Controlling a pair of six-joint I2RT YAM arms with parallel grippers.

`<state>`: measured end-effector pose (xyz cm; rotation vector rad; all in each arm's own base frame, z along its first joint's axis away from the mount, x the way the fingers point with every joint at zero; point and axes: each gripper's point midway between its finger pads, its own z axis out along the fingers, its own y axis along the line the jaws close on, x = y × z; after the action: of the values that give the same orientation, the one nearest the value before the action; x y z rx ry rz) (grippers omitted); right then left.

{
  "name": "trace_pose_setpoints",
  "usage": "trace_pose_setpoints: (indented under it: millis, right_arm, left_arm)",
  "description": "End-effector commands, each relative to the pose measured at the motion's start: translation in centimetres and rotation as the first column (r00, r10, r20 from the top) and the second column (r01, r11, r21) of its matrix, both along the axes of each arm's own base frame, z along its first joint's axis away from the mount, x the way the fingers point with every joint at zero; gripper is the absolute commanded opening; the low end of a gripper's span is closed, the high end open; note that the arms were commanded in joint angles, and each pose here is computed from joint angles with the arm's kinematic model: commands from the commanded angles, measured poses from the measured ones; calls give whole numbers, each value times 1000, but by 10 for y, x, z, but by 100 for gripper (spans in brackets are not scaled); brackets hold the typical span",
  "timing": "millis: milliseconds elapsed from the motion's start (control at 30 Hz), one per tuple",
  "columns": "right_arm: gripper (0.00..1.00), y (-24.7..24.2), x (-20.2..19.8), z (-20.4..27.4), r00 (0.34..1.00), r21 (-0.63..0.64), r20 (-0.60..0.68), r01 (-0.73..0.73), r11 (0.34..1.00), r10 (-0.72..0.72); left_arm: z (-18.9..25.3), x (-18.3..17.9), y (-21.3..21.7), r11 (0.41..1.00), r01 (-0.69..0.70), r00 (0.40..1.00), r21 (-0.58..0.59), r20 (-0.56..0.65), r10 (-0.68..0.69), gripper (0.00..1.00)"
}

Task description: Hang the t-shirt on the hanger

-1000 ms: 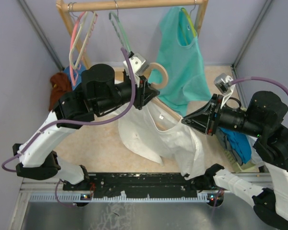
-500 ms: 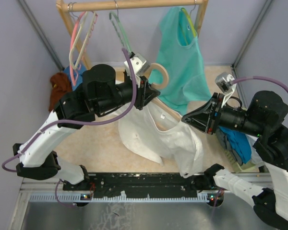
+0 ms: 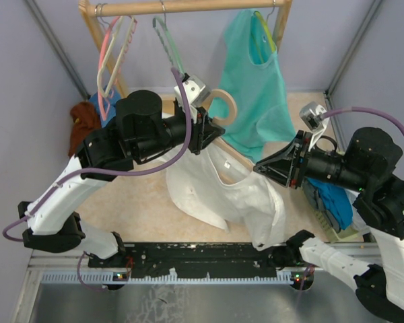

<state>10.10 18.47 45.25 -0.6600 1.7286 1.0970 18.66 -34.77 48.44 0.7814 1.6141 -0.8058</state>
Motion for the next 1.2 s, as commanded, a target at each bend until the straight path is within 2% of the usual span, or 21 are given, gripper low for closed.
trace_pose_setpoints:
  millis: [0,100,233,700,1167]
  right_arm:
    - [16,1,-2,6,1000,24,25,-11,1000,11]
    - [6,0,-2,8,1000,26,30,-8,1000,7]
    - [0,-3,-3,15,999,36,50,3,999,-5]
    - [0,5,11,39,995,68,98,9,998,-16]
    - [0,22,30,37,998,67,68,-14,998,10]
  left_arm:
    - [25,-4,2,996,12,999,-85,36,-9,6]
    - [26,-4,2,996,16,999,-87,35,-13,6]
    - [26,-5,1,996,21,999,-88,33,-18,6]
    - [19,-6,-11,994,47,999,-93,16,-46,5]
    - [24,-8,-22,990,72,997,-121,18,-70,5]
